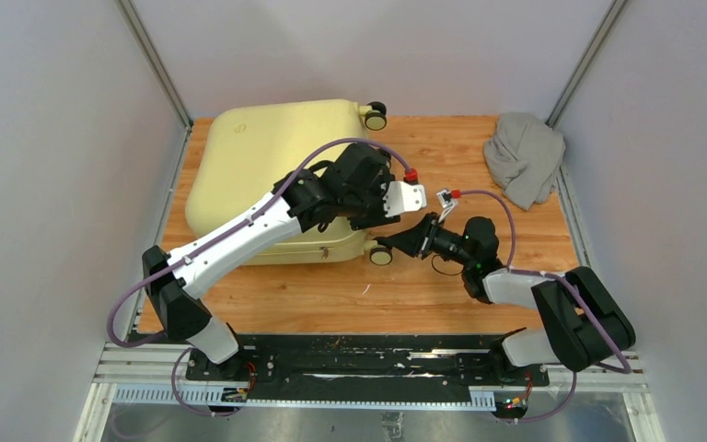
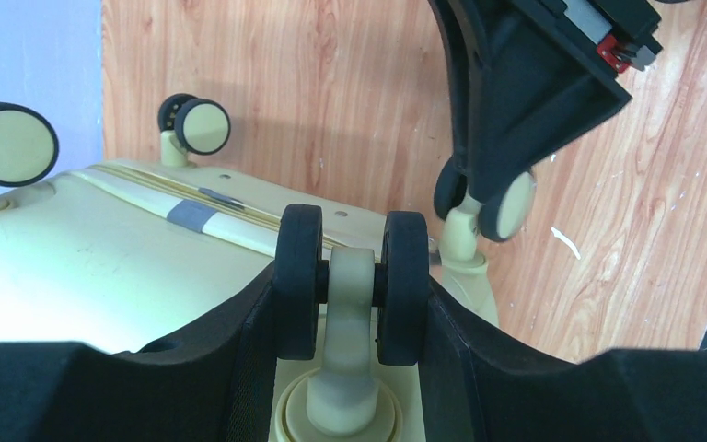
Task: Pack the luggage
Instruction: Zip the luggage at the center of the board.
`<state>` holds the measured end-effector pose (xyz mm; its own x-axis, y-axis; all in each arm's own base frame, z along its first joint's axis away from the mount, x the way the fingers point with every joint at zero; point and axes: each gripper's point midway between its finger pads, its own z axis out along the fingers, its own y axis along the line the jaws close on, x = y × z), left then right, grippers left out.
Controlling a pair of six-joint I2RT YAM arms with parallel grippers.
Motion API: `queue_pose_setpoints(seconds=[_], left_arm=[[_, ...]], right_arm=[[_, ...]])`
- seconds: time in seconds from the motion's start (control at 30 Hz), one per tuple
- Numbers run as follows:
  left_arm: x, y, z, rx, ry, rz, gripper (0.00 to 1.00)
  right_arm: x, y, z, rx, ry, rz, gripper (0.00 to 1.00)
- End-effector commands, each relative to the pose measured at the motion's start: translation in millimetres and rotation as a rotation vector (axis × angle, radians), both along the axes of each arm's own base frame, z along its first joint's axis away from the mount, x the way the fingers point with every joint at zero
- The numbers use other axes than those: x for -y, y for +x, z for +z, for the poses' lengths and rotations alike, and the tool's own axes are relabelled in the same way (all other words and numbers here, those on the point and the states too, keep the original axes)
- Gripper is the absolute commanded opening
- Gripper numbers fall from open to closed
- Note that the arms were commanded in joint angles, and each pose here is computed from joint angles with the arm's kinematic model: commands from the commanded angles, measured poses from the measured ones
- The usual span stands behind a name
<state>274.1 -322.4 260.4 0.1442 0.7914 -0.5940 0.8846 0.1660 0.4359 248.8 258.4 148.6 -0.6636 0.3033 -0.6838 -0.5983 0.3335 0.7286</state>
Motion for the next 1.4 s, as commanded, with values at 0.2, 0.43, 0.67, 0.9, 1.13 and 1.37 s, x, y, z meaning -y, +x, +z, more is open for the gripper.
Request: queue_pose_setpoints(seconds=[0.2, 0.43, 0.67, 0.9, 1.13, 1.37], left_arm=[[16, 0, 127, 0.214, -0.379, -0.006, 0.0], [17, 1, 127, 0.214, -0.377, -0.006, 0.0], [17, 1, 122, 0.211, -0.368, -0.006, 0.0], [18, 0, 122, 0.204, -0.371, -0.007, 0.0], [19, -1, 122, 0.203, -0.373, -0.009, 0.0], [21, 1, 122, 0.203, -0.371, -0.006, 0.0]], right_arm=[[-10, 26, 36, 0.041, 0.052, -0.006, 0.47], [-40, 26, 49, 0.043, 0.139, 0.038, 0.48], [-40, 21, 54, 0.023, 0.223, 0.027, 0.48], [-37, 27, 55, -0.011, 0.245, -0.009, 0.47], [-37, 33, 62, -0.022, 0.25, -0.039, 0.4], [-41, 26, 65, -0.031, 0.293, -0.016, 0.37]])
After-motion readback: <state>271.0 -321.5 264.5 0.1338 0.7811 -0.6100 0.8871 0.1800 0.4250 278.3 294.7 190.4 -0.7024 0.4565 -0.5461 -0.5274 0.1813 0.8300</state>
